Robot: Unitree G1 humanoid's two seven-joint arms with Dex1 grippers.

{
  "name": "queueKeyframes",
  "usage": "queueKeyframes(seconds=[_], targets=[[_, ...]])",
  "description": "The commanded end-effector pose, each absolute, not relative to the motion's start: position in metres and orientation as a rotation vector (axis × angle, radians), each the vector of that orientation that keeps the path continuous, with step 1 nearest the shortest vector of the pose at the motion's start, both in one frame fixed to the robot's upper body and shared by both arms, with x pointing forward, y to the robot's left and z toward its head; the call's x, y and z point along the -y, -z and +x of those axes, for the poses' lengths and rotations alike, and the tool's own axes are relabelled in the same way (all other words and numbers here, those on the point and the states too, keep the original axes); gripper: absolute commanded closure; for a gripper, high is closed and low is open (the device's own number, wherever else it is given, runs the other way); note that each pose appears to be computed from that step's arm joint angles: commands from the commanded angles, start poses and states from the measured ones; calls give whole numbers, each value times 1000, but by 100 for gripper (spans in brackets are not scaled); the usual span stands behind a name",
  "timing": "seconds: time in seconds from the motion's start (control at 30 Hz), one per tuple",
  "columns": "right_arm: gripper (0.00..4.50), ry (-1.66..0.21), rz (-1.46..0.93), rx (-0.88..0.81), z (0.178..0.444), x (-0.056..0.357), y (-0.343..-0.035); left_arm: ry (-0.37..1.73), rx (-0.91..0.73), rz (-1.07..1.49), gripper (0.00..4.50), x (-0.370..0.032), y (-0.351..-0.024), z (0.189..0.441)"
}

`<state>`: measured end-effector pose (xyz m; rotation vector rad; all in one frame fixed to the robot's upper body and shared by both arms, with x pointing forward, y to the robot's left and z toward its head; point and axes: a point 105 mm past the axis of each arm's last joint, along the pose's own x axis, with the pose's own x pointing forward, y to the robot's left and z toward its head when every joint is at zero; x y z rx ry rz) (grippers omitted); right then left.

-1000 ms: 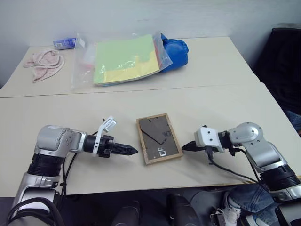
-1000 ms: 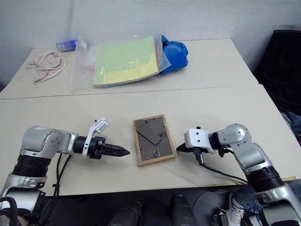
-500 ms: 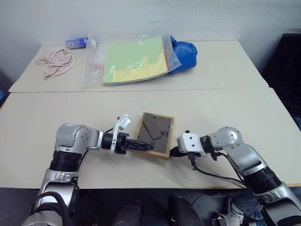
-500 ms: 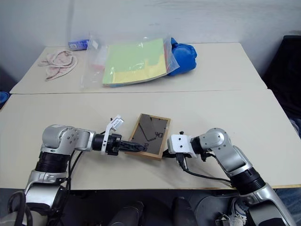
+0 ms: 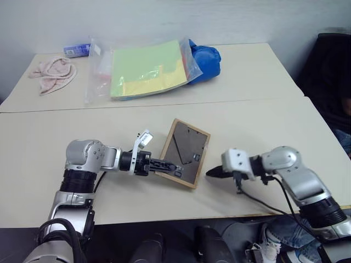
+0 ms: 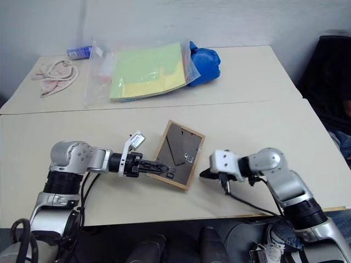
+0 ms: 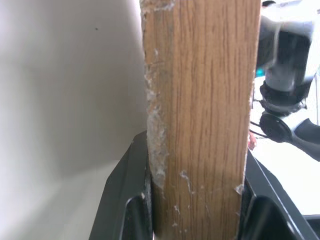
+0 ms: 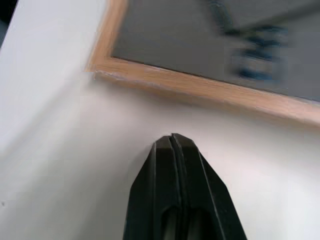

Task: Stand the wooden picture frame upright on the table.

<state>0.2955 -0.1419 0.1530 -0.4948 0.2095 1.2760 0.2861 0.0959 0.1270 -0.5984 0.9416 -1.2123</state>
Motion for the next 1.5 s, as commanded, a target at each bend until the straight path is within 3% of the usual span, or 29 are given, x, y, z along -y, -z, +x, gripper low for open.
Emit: queueKeyframes(seconds=[0.03, 0.13, 0.37, 0.6, 0.93, 1.23, 1.33, 1.5], targets=[[332, -1269, -312, -119, 291, 137, -206, 1327, -807, -594, 322, -94, -157, 281], [222, -1283, -190, -114, 292, 123, -220, 1350, -758, -560, 322, -91, -166, 280], [0, -1341, -119, -128, 303, 84, -222, 1348, -687, -471, 322, -86, -173, 288], [0, -1471, -163, -72, 287, 55, -233, 1327, -655, -416, 322, -89, -172, 293], [0, -1417, -237, -51, 270, 101, -251, 1269, -636, -412, 322, -103, -175, 300], [0, -1187, -632, 7, 308, 144, -219, 1269, -627, -426, 322, -103, -182, 303], [0, -1285, -295, -24, 300, 126, -233, 1273, -633, -396, 322, -101, -180, 302], [0, -1401, -166, -26, 296, 86, -241, 1298, -635, -389, 322, -94, -180, 301]])
